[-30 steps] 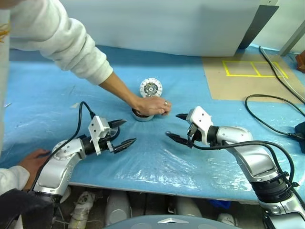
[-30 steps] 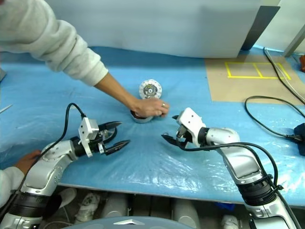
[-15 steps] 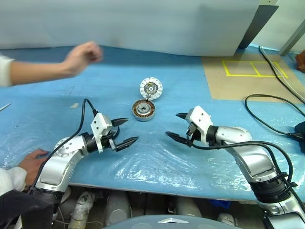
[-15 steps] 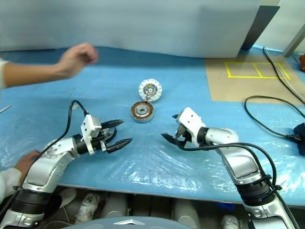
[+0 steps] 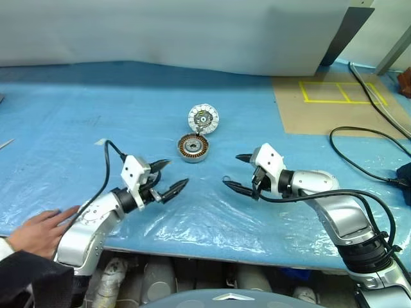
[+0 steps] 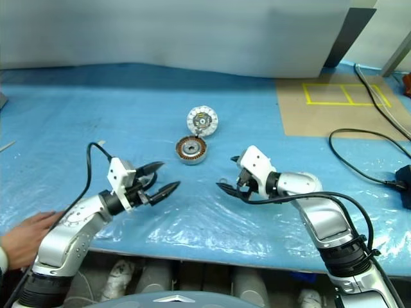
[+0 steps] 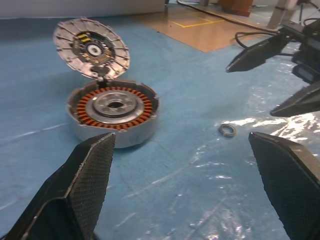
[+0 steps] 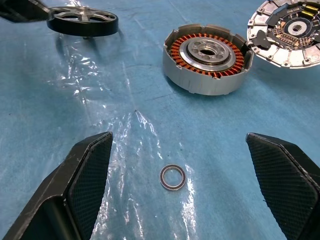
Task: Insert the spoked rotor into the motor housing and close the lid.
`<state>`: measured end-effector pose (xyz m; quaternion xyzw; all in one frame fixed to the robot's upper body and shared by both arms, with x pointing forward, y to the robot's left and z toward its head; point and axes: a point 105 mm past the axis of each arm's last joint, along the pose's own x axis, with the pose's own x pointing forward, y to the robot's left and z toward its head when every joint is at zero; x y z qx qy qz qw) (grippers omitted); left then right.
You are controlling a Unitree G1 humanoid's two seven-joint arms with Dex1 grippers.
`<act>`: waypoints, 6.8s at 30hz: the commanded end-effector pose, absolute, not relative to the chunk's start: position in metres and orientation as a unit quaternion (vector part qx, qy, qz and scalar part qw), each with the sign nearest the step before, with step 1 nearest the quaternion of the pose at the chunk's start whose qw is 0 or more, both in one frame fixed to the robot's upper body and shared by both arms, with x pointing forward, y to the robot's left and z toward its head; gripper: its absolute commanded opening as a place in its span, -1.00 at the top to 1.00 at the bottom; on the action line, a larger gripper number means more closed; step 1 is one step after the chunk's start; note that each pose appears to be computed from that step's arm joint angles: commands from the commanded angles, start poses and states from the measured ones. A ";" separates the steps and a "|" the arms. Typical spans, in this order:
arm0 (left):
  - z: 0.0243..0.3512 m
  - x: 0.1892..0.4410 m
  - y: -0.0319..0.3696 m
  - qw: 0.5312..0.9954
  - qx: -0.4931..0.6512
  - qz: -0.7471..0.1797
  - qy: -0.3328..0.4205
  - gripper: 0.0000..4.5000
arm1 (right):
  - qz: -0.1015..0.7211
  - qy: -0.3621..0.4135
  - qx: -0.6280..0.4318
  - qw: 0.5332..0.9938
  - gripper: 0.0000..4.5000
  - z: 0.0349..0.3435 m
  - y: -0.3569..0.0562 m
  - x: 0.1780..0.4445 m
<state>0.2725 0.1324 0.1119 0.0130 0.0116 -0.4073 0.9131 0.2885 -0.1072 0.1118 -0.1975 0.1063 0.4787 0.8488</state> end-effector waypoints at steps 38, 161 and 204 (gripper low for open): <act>0.131 0.283 0.133 0.884 0.065 -0.463 -0.008 -1.00 | 0.513 0.076 -0.223 0.825 -0.99 0.128 -0.096 0.292; 0.105 0.265 0.131 0.881 0.056 -0.469 0.031 -1.00 | 0.724 0.011 -0.418 0.549 -0.80 0.161 -0.048 0.295; 0.105 0.269 0.125 0.860 0.069 -0.504 0.044 -1.00 | 0.465 0.163 -0.202 0.847 0.67 0.047 -0.112 0.308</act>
